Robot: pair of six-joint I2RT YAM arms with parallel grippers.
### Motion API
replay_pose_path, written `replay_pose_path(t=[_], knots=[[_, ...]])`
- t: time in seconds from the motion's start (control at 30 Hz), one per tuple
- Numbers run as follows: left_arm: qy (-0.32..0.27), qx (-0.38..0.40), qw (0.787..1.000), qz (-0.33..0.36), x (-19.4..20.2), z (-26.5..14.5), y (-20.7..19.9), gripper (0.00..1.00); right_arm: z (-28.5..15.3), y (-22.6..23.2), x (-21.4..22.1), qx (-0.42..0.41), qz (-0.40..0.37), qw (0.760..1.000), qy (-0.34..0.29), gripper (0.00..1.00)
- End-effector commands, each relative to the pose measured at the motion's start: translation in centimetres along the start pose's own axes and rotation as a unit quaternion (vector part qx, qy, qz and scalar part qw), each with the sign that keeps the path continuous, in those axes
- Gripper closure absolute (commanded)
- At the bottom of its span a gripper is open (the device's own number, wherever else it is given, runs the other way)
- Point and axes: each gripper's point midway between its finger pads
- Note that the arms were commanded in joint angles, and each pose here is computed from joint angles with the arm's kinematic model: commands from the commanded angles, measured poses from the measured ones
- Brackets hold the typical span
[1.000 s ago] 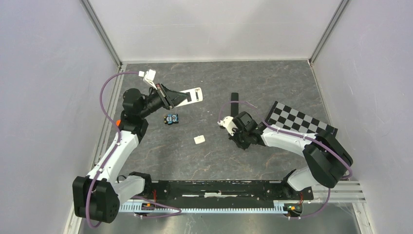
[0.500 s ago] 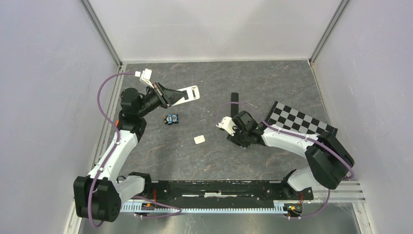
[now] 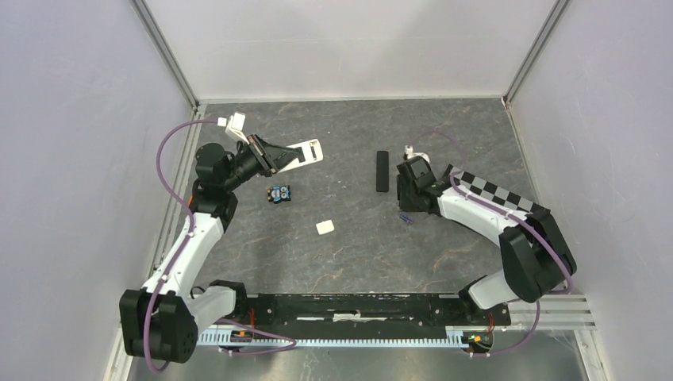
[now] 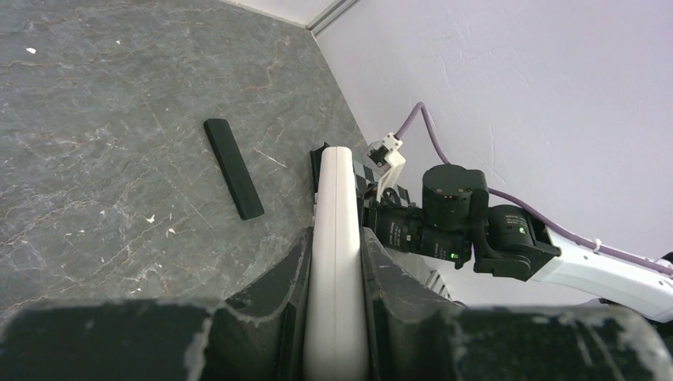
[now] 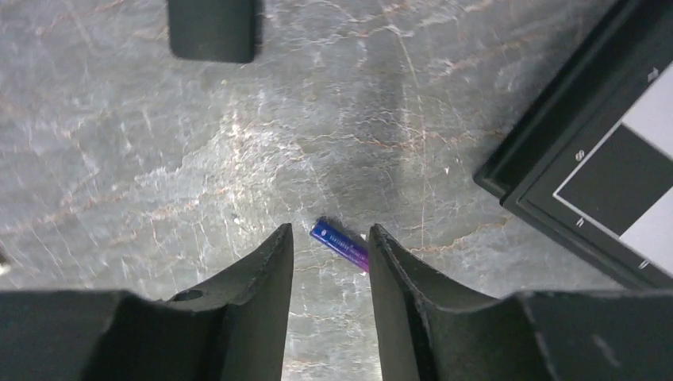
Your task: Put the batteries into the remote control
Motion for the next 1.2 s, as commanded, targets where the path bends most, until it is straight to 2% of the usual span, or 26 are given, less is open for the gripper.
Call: replay_pose_path(t=[0.0, 0.07, 0.2, 0.33, 0.57, 0.77, 0.97, 1.17], knots=[[-0.032, 0.008, 0.999, 0.029, -1.5, -0.6, -1.2, 0.98, 0.6, -0.4, -1.4, 0.051, 0.172, 0.983, -0.036, 0.55], [-0.032, 0.008, 0.999, 0.029, -1.2, -0.9, -1.2, 0.98, 1.1, -0.6, -2.2, 0.070, 0.183, 0.980, -0.040, 0.58], [-0.032, 0.003, 0.999, 0.028, -0.7, -1.3, -1.1, 0.98, 2.2, 0.4, -2.7, 0.064, 0.193, 0.979, -0.027, 0.82], [-0.032, 0.004, 0.999, 0.026, -0.6, -1.4, -1.2, 0.98, 2.6, 0.1, -1.3, 0.070, 0.208, 0.976, -0.014, 0.94], [-0.031, -0.002, 0.999, 0.029, -0.7, -1.4, -1.0, 0.98, 3.3, 0.6, 1.4, 0.047, 0.184, 0.981, 0.028, 0.98], [-0.027, -0.004, 0.999, 0.024, -0.5, -1.2, -0.7, 0.98, 3.2, 0.1, 2.8, 0.041, 0.172, 0.984, 0.031, 0.98], [-0.026, -0.004, 0.999, 0.025, -0.5, -1.2, -0.6, 0.98, 3.1, 1.3, 3.7, -0.006, 0.120, 0.991, 0.055, 0.98], [-0.024, -0.005, 0.999, 0.024, -0.4, -1.1, -0.6, 0.98, 2.5, 0.7, 4.6, -0.019, 0.058, 0.996, 0.063, 1.00]])
Point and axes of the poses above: each gripper's point midway between its finger pads, its own z axis out along the fingers, its own y axis along the line the jaws close on, x = y × z, and after that the axes turned 3 degrees about z, right-handed
